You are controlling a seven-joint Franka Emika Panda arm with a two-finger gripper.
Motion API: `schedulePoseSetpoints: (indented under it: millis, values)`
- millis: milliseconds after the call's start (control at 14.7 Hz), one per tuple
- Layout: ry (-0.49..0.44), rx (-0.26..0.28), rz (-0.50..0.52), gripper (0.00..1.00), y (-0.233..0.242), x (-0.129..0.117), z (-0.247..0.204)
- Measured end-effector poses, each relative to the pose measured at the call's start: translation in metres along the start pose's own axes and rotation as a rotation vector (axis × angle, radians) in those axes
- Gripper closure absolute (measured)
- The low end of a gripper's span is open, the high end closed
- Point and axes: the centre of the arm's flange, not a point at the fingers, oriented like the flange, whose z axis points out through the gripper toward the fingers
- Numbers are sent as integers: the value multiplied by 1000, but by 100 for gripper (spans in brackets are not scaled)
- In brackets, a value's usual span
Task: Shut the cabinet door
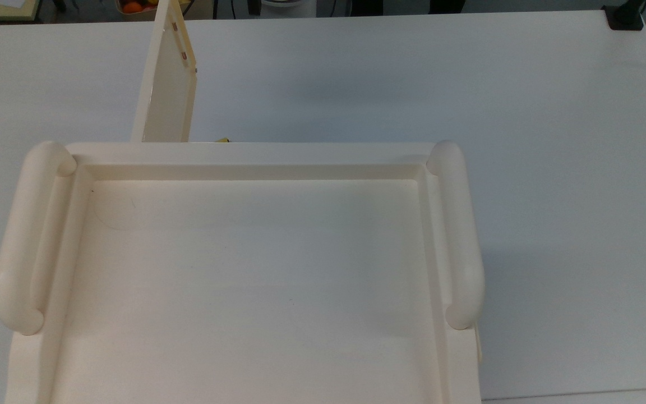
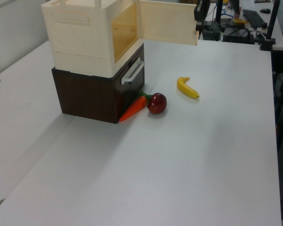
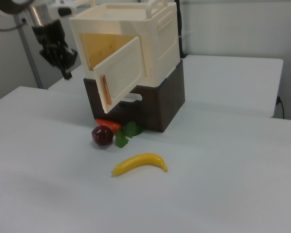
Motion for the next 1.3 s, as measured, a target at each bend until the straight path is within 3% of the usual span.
schedulePoseSetpoints:
  millis: [205,478,887,1091,1296]
  values:
    - [115,5,30,99,17,-2,-58]
    - [218,-10,134,99,76,3,-83]
    - [230,44,267,99,161,24,-43]
    - [237,68,278,99,164,39,-19]
    - [238,145,276,99,151,44,-15]
